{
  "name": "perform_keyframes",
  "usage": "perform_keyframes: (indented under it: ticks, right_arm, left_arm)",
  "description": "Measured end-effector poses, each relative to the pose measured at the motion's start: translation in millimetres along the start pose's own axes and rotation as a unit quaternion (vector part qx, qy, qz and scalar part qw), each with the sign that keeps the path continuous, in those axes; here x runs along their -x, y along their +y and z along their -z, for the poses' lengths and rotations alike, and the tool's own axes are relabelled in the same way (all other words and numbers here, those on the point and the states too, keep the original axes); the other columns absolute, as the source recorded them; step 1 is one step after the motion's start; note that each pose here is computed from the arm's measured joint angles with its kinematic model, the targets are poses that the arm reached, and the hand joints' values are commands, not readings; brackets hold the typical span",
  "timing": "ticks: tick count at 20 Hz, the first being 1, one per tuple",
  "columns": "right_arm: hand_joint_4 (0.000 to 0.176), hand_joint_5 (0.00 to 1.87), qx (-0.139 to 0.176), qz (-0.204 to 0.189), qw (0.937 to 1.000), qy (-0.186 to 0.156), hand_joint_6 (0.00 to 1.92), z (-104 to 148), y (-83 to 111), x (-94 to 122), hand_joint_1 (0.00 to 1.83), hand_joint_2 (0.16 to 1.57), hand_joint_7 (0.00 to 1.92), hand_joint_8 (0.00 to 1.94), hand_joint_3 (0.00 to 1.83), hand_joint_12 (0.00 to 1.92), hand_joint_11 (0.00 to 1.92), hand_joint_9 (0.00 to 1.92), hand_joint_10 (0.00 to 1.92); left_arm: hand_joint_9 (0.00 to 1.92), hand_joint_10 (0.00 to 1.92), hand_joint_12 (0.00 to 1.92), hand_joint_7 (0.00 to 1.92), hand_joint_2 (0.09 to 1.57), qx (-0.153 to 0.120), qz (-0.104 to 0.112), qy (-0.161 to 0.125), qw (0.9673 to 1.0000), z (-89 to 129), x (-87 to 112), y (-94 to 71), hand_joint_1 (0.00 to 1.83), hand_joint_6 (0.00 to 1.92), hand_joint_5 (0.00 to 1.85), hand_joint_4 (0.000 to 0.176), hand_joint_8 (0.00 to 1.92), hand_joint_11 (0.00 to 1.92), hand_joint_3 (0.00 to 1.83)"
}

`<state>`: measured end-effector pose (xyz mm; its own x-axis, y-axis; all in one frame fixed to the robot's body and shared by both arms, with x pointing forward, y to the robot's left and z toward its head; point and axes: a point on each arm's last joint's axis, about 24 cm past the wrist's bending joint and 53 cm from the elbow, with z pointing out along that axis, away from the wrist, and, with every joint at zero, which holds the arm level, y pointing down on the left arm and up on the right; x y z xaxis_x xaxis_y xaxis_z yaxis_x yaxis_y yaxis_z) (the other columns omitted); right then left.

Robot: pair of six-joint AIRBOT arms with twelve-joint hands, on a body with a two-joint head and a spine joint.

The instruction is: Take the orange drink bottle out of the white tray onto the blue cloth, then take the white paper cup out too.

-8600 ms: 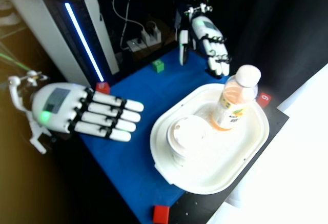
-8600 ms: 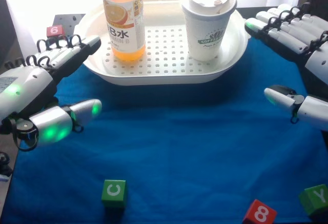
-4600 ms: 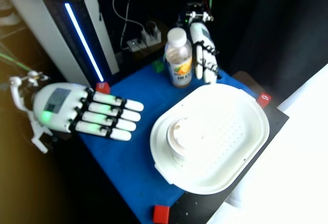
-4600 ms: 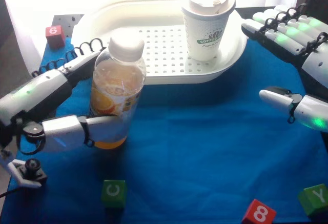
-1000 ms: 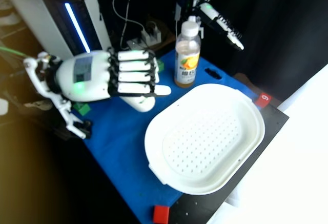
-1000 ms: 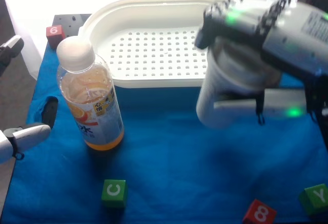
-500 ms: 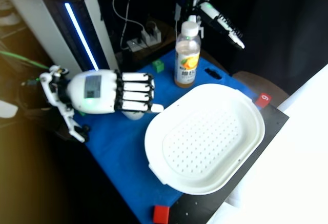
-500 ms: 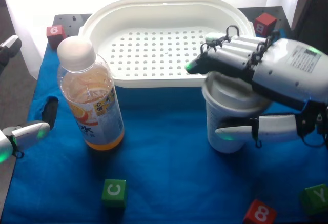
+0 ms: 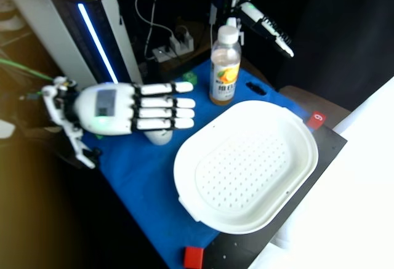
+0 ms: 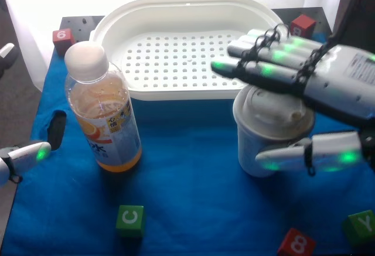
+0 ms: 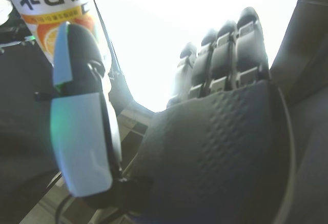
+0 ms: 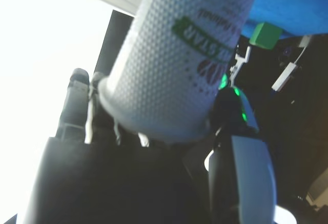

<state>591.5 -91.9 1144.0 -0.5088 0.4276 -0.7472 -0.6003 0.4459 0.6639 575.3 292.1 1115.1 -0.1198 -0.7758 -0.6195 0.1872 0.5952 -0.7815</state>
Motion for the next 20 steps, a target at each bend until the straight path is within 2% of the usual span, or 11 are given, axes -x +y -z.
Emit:
perform_keyframes:
  ticks: [2,3,5,6,7,8,9,11,14,16,20]
  right_arm:
    - [0.103,0.00,0.014,0.002,0.9996,-0.024,0.00,5.3,8.7,17.3,0.43,1.04,0.00,0.00,0.00,0.01,0.00,0.00,0.00]
    - [0.085,0.00,0.021,0.000,0.9990,-0.039,0.00,7.9,13.1,26.4,0.47,1.03,0.00,0.00,0.00,0.00,0.00,0.00,0.00]
    - [0.101,0.00,0.032,0.000,0.9977,-0.059,0.00,13.0,19.5,38.7,0.46,1.00,0.00,0.00,0.00,0.00,0.00,0.00,0.00]
    - [0.125,0.00,0.038,-0.003,0.9965,-0.074,0.00,18.4,23.1,47.5,0.45,1.00,0.00,0.00,0.00,0.00,0.00,0.00,0.00]
    - [0.108,0.00,0.042,-0.001,0.9957,-0.083,0.00,21.6,25.1,52.9,0.52,1.02,0.00,0.00,0.00,0.00,0.00,0.00,0.00]
    - [0.072,0.00,0.045,-0.001,0.9942,-0.098,0.00,26.9,26.3,62.5,0.51,1.03,0.00,0.00,0.00,0.00,0.00,0.00,0.00]
    - [0.046,0.00,0.046,0.002,0.9924,-0.114,0.00,30.9,26.8,72.4,0.47,1.09,0.00,0.00,0.01,0.00,0.00,0.00,0.00]
    - [0.016,0.00,0.029,0.030,0.9879,-0.149,0.00,37.4,21.9,92.0,0.40,1.18,0.00,0.00,0.05,0.01,0.01,0.00,0.00]
    - [0.000,0.00,0.000,0.063,0.9827,-0.174,0.00,43.3,13.0,105.8,0.46,1.24,0.00,0.00,0.05,0.00,0.00,0.00,0.00]
    - [0.000,0.00,-0.009,0.066,0.9815,-0.179,0.00,44.3,10.0,107.9,0.51,1.27,0.00,0.00,0.04,0.00,0.00,0.00,0.00]
    - [0.076,0.00,-0.019,0.063,0.9806,-0.185,0.00,46.3,5.5,112.0,0.38,1.27,0.00,0.00,0.03,0.00,0.00,0.00,0.00]
  left_arm:
    - [0.00,0.00,0.00,0.00,1.00,-0.001,0.000,-0.002,1.0000,0.0,0.8,-0.6,0.90,0.00,0.00,0.134,0.00,0.00,0.00]
    - [0.00,0.00,0.00,0.00,1.01,-0.002,0.000,-0.002,1.0000,0.1,1.0,-0.8,0.92,0.00,0.00,0.108,0.00,0.00,0.00]
    - [0.00,0.00,0.00,0.00,1.01,-0.002,0.000,-0.003,1.0000,0.1,1.2,-1.1,0.90,0.00,0.00,0.076,0.00,0.00,0.00]
    - [0.00,0.00,0.00,0.00,1.01,-0.003,0.001,-0.004,1.0000,0.3,1.5,-1.9,0.90,0.00,0.00,0.070,0.00,0.00,0.00]
    - [0.00,0.00,0.00,0.00,1.01,-0.003,0.001,-0.005,1.0000,0.6,1.5,-2.0,0.89,0.00,0.00,0.073,0.00,0.00,0.00]
    - [0.00,0.00,0.00,0.00,1.01,-0.004,0.002,-0.005,1.0000,0.8,1.7,-2.5,0.89,0.00,0.00,0.085,0.00,0.00,0.00]
    - [0.00,0.00,0.00,0.00,1.01,-0.007,0.002,-0.006,1.0000,0.8,2.0,-4.2,0.87,0.00,0.01,0.075,0.00,0.00,0.00]
    - [0.00,0.00,0.00,0.00,1.02,-0.019,-0.002,-0.008,0.9998,0.1,6.1,-10.3,0.88,0.00,0.02,0.075,0.00,0.00,0.00]
    - [0.00,0.00,0.00,0.00,1.03,-0.036,-0.006,-0.019,0.9992,-3.8,14.5,-19.4,0.85,0.00,0.01,0.093,0.00,0.00,0.01]
    - [0.00,0.00,0.00,0.00,1.04,-0.045,-0.005,-0.023,0.9987,-5.8,16.5,-24.8,0.83,0.00,0.01,0.071,0.00,0.00,0.01]
    - [0.00,0.00,0.00,0.00,1.03,-0.083,-0.013,-0.033,0.9959,-17.8,26.6,-45.6,0.73,0.00,0.00,0.113,0.00,0.00,0.00]
